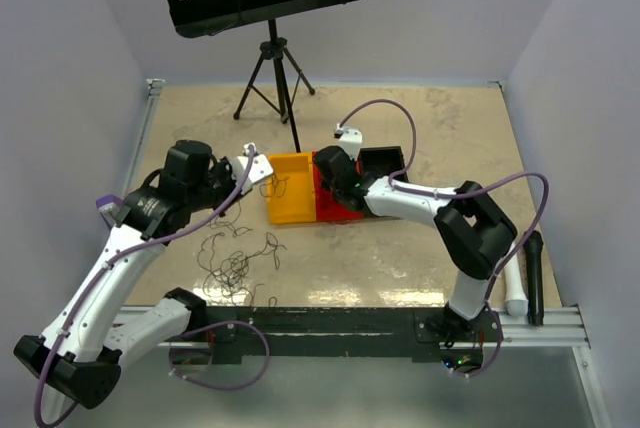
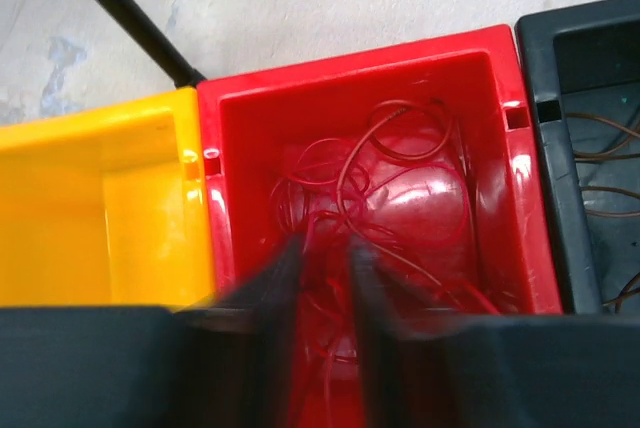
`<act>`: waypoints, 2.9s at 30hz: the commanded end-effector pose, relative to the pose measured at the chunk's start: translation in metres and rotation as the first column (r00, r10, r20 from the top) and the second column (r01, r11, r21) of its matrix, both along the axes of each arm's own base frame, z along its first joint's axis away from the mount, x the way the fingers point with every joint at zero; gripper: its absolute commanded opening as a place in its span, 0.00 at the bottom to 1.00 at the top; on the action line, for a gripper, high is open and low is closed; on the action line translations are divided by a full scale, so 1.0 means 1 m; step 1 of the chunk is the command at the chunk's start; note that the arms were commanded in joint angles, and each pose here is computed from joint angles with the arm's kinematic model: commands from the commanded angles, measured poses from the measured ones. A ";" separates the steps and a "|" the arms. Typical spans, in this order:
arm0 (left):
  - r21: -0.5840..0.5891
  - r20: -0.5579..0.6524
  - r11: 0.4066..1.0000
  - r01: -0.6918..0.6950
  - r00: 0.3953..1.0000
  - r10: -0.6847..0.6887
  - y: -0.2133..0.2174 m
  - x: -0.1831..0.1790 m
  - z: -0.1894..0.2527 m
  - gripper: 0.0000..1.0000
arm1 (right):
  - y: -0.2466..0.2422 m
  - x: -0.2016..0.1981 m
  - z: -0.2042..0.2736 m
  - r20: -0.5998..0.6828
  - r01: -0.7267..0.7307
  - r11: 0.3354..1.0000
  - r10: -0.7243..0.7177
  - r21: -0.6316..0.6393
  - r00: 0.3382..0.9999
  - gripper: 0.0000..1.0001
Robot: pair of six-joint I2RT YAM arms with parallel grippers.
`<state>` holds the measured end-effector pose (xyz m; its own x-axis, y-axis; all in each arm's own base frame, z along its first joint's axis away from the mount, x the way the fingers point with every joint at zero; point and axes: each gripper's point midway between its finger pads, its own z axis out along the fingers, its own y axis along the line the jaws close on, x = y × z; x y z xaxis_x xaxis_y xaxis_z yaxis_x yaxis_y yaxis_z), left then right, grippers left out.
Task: Untangle the cables
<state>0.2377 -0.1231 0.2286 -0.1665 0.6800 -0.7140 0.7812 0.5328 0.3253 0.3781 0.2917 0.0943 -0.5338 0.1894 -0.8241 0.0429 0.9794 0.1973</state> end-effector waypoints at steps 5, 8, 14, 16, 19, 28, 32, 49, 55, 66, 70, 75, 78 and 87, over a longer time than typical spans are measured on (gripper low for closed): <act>-0.149 0.144 0.989 -0.024 0.988 0.046 -0.011 0.015 0.093 0.00 | 0.009 -0.009 0.121 0.222 -0.138 0.949 0.074 0.284 0.972 0.63; -0.168 0.171 0.985 -0.042 0.983 0.071 -0.010 0.019 0.111 0.00 | 0.007 -0.021 0.157 0.300 -0.211 0.925 0.114 0.315 0.947 0.65; -0.236 0.311 0.971 -0.026 0.945 0.101 -0.007 0.017 0.179 0.00 | -0.004 -0.054 0.196 0.433 -0.352 0.868 0.183 0.351 0.883 0.67; -0.255 0.351 0.967 0.010 0.933 0.083 -0.010 0.014 0.201 0.00 | -0.005 -0.063 0.205 0.472 -0.396 0.848 0.204 0.352 0.858 0.68; -0.278 0.397 0.959 0.048 0.915 0.069 -0.014 0.013 0.226 0.00 | -0.011 -0.068 0.202 0.467 -0.386 0.854 0.199 0.349 0.862 0.68; -0.418 0.363 0.898 0.137 0.931 0.026 -0.052 0.033 0.214 0.00 | -0.046 -0.081 0.229 0.489 -0.315 0.845 0.074 0.432 0.869 0.67; -0.498 0.328 0.850 0.174 0.945 -0.001 -0.070 0.038 0.203 0.00 | -0.066 -0.091 0.246 0.509 -0.289 0.828 0.005 0.480 0.861 0.67; -0.513 0.285 0.852 0.105 0.957 0.053 -0.087 0.092 0.171 0.00 | -0.092 -0.101 0.231 0.483 -0.220 0.840 -0.057 0.497 0.873 0.66; -0.540 0.366 0.830 0.137 0.927 0.085 -0.080 0.084 0.225 0.00 | -0.093 -0.102 0.235 0.484 -0.221 0.835 -0.061 0.504 0.873 0.66; -0.559 0.438 0.817 0.143 0.887 0.145 -0.070 0.082 0.269 0.00 | -0.098 -0.105 0.239 0.483 -0.214 0.832 -0.073 0.512 0.873 0.66; -0.574 0.377 0.810 0.121 0.917 0.130 -0.075 0.084 0.240 0.00 | -0.102 -0.106 0.241 0.484 -0.205 0.837 -0.080 0.508 0.871 0.66; -0.589 0.284 0.804 0.078 0.952 0.116 -0.085 0.091 0.196 0.00 | -0.106 -0.108 0.245 0.493 -0.203 0.837 -0.089 0.509 0.866 0.66; -0.593 0.228 0.804 0.049 0.967 0.110 -0.093 0.097 0.179 0.00 | -0.106 -0.108 0.243 0.490 -0.200 0.839 -0.089 0.507 0.867 0.65; -0.575 0.251 0.815 0.072 0.964 0.092 -0.101 0.100 0.180 0.00 | -0.107 -0.109 0.236 0.481 -0.197 0.840 -0.086 0.506 0.872 0.65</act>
<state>0.3395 -0.2191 0.3826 -0.0011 0.1639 -0.9865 0.7108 0.6940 0.1145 0.2706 0.1914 0.3238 -0.1589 0.6276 -0.7621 -0.2481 0.7218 0.6462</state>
